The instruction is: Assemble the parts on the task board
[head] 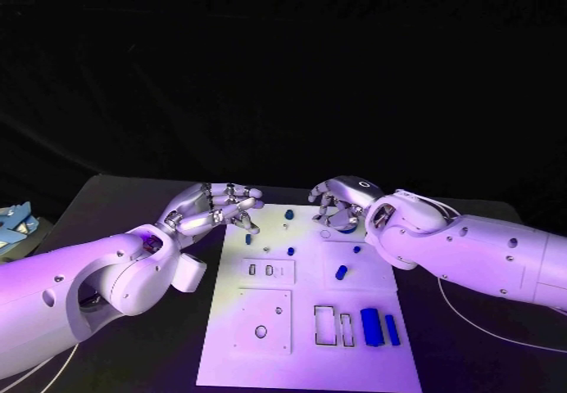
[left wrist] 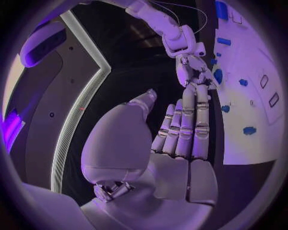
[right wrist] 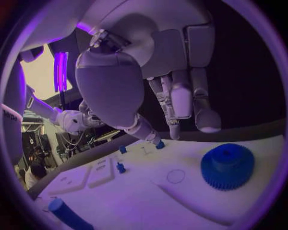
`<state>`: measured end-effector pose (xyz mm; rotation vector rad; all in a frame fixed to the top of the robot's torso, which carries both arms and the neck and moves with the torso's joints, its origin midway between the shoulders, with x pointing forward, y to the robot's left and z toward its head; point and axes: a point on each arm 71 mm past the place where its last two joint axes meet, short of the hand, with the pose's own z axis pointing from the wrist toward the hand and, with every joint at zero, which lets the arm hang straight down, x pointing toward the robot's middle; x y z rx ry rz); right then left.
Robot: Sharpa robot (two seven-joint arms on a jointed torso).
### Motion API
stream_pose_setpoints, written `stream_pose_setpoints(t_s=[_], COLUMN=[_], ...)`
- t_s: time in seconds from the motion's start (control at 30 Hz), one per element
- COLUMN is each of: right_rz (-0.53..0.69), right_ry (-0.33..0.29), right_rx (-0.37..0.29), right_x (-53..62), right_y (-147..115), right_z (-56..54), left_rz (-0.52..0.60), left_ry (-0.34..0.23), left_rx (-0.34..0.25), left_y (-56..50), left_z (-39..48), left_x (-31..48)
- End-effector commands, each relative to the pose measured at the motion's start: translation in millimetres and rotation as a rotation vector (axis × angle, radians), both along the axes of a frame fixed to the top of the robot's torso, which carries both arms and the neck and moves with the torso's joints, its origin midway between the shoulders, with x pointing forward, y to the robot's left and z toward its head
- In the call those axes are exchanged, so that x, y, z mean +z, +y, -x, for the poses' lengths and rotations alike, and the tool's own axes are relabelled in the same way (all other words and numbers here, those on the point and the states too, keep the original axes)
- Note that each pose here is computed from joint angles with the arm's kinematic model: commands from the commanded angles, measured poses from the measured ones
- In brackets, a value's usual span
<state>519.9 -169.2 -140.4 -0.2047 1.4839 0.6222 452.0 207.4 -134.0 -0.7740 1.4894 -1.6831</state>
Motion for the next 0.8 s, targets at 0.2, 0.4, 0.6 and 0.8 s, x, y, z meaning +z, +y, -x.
stream_pose_setpoints(t_s=[0.2, 0.4, 0.6, 0.8], right_rz=[-0.186, -0.121, -0.088, -0.007], right_ry=[0.253, 0.308, 0.312, 0.25], right_rx=[-0.122, -0.149, -0.169, -0.156], right_x=[6.8, 4.1, 2.3, -1.4], right_y=[-43, -61, -68, -64], right_z=[2.3, 5.3, 3.8, -0.1], left_rz=[0.003, 0.001, 0.0, 0.0], left_ry=[0.003, 0.007, 0.011, 0.013], left_rx=[-0.017, -0.019, -0.023, -0.028], left_y=[0.4, 0.5, -0.4, -1.7], left_z=[-1.6, -2.5, -3.0, -3.3], left_x=[-0.2, -0.9, -1.4, -1.8])
